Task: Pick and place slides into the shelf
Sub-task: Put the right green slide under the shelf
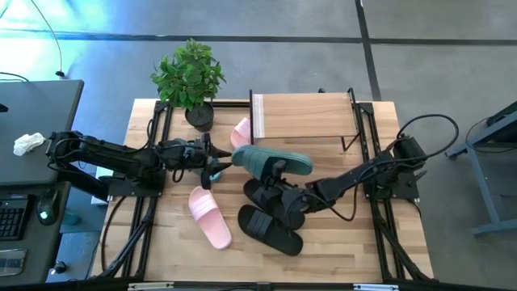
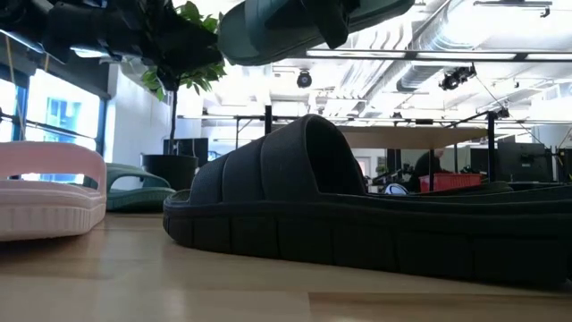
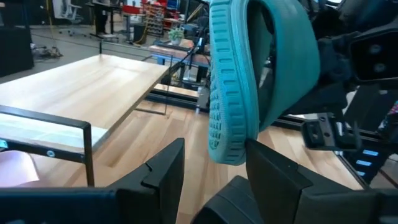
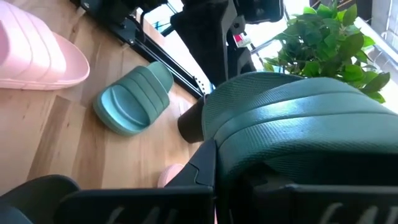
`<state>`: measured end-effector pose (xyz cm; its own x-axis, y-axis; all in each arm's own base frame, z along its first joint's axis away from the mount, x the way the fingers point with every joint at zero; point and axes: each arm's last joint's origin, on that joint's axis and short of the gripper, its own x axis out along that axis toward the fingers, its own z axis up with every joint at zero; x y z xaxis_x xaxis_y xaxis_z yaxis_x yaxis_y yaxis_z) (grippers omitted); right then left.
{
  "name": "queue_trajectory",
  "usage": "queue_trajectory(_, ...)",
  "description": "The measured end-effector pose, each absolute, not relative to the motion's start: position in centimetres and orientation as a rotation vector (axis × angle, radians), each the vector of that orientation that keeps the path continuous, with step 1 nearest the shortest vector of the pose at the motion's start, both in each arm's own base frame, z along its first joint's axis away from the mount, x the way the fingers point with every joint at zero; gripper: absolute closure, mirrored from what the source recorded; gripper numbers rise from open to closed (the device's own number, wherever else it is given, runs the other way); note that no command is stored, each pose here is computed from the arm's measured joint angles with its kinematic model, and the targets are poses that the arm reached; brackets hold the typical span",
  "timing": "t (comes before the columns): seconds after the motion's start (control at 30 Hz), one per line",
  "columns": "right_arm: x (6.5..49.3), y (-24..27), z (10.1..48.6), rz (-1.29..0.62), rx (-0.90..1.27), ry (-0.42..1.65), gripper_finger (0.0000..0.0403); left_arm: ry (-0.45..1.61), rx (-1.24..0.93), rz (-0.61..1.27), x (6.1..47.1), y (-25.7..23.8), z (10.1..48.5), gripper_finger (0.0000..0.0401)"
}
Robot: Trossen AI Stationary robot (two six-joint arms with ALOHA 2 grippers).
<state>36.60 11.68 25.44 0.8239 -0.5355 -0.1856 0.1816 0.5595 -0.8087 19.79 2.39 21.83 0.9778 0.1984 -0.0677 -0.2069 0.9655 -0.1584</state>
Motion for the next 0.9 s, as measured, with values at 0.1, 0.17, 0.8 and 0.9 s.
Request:
queue_trajectory(0.1,36.53,11.73,25.36,-0.447,-0.890,0.453,0.0403,0.054,-0.168,0.174,19.80,2.30,21.83,0.0245)
queue_trajectory(0.17,36.54,11.72,25.36,-0.445,-0.889,0.452,0.0403,0.050,-0.170,0.142,19.83,2.18,21.88,0.0245)
queue_trajectory(0.8,36.72,11.85,25.37,-0.360,-0.858,0.416,0.0403,0.014,-0.188,0.172,19.83,2.27,22.19,0.0245)
queue_trajectory(0.9,36.77,11.88,25.50,-0.359,-0.850,0.401,0.0403,0.015,-0.188,0.184,19.85,2.31,22.15,0.0245)
